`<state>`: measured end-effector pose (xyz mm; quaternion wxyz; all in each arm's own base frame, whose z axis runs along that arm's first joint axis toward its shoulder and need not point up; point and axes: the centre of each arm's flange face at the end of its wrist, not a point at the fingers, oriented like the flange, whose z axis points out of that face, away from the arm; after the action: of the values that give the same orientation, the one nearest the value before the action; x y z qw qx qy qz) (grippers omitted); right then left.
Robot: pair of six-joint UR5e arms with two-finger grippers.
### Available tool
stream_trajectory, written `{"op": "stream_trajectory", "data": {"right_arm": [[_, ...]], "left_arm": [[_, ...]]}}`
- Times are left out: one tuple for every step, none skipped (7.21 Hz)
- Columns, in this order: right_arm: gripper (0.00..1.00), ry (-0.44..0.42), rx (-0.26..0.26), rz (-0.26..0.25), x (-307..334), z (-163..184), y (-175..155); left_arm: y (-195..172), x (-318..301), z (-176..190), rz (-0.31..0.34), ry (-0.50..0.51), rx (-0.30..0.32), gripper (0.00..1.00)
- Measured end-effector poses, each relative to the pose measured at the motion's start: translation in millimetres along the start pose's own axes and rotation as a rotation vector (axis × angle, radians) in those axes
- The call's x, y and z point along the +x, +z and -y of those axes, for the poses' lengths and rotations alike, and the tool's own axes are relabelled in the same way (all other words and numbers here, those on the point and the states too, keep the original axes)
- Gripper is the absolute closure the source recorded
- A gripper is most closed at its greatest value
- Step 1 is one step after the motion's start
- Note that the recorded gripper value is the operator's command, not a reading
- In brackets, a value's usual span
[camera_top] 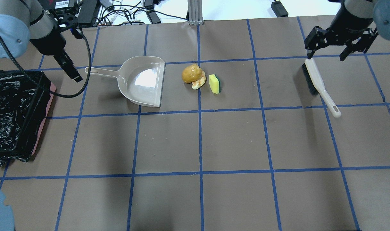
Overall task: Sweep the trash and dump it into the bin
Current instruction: 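Lower the left gripper to the dustpan handle while the right descends to the brush, then close the left gripper on the dustpan handle while the right grasps the brush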
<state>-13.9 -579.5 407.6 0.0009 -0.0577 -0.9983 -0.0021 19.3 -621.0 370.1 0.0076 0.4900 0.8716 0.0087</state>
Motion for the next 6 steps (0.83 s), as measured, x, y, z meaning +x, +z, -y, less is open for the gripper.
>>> {"op": "stream_trajectory", "data": {"right_arm": [[0.04, -0.025, -0.053, -0.002, 20.4, -1.4, 27.9], [0.06, -0.054, -0.112, -0.009, 36.8, -0.6, 57.5], [0.10, -0.075, -0.171, -0.016, 49.6, 3.3, 87.0], [0.11, -0.087, -0.219, -0.025, 59.0, 7.1, 110.9], [0.11, -0.095, -0.255, -0.034, 67.0, 9.9, 128.1], [0.12, -0.096, -0.281, -0.038, 73.4, 11.8, 141.7]], "left_arm": [[12.9, -11.5, 5.8, 0.025, 0.133, 0.029, 0.00], [24.3, -18.2, 12.3, 0.032, 0.252, 0.067, 0.00], [34.9, -23.4, 17.8, 0.039, 0.362, 0.095, 0.00], [43.7, -29.9, 21.9, 0.061, 0.427, 0.110, 0.00], [49.1, -37.3, 25.2, 0.094, 0.461, 0.114, 0.00], [50.8, -43.2, 28.9, 0.123, 0.477, 0.113, 0.01]]}}
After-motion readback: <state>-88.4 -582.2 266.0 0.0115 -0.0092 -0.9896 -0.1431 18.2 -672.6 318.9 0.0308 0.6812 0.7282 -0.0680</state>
